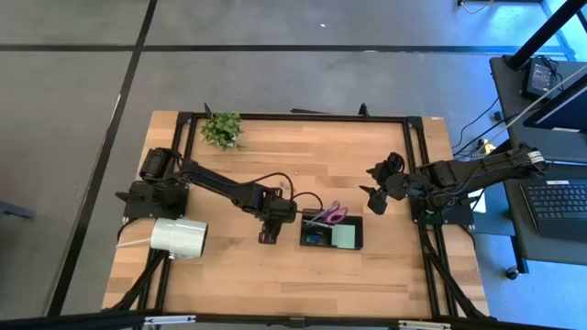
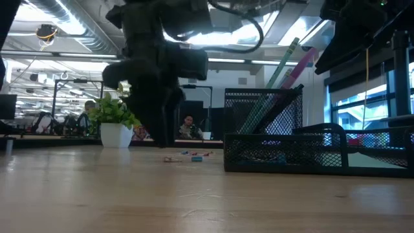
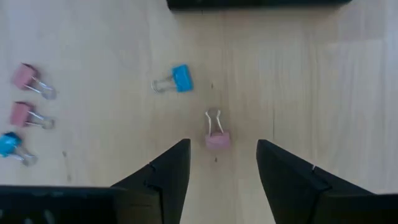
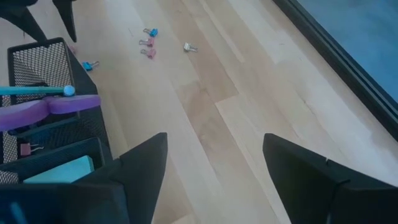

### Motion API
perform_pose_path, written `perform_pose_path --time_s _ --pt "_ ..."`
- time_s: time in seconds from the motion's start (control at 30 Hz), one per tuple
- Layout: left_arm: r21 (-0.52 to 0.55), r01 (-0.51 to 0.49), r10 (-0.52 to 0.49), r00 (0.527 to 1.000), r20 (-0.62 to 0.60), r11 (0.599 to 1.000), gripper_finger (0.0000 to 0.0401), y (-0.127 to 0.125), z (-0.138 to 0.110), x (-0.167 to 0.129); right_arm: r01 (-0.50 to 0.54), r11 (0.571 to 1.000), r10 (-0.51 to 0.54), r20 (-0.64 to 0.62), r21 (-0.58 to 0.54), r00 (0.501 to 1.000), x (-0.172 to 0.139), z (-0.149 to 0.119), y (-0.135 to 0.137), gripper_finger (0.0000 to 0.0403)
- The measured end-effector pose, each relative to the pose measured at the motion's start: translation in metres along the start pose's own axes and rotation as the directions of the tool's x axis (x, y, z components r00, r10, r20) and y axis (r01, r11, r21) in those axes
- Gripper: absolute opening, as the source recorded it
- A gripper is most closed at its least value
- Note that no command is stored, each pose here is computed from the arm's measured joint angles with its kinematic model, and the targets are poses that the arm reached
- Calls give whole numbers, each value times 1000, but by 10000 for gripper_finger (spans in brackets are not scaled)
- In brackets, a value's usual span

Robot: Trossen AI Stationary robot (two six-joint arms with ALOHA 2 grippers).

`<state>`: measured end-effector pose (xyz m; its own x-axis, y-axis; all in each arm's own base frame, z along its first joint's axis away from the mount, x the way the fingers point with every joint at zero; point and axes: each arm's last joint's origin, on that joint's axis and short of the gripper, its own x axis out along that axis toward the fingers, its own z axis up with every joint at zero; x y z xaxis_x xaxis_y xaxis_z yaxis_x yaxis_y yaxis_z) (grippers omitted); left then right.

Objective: Pick and place office supplies into organizer
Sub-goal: Put the top pink binder clip into the desk organizer

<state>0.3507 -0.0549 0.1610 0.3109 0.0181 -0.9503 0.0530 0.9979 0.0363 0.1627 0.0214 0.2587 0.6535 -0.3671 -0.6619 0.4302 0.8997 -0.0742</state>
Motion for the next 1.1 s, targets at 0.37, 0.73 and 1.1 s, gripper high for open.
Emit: perform_pose_path --time_s 0.37,0.73,1.1 --pt "-52 -1 0 1000 -20 999 175 -2 1 24 5 1000 -5 -11 -7 1000 0 -1 0 268" --pt "-52 8 -12 998 -67 999 155 -1 -3 28 5 1000 -5 -11 -9 1000 0 -1 0 268" --pt "-48 -17 14 997 -75 999 121 -1 -4 29 5 1000 -5 -11 -8 1000 0 -1 -1 268"
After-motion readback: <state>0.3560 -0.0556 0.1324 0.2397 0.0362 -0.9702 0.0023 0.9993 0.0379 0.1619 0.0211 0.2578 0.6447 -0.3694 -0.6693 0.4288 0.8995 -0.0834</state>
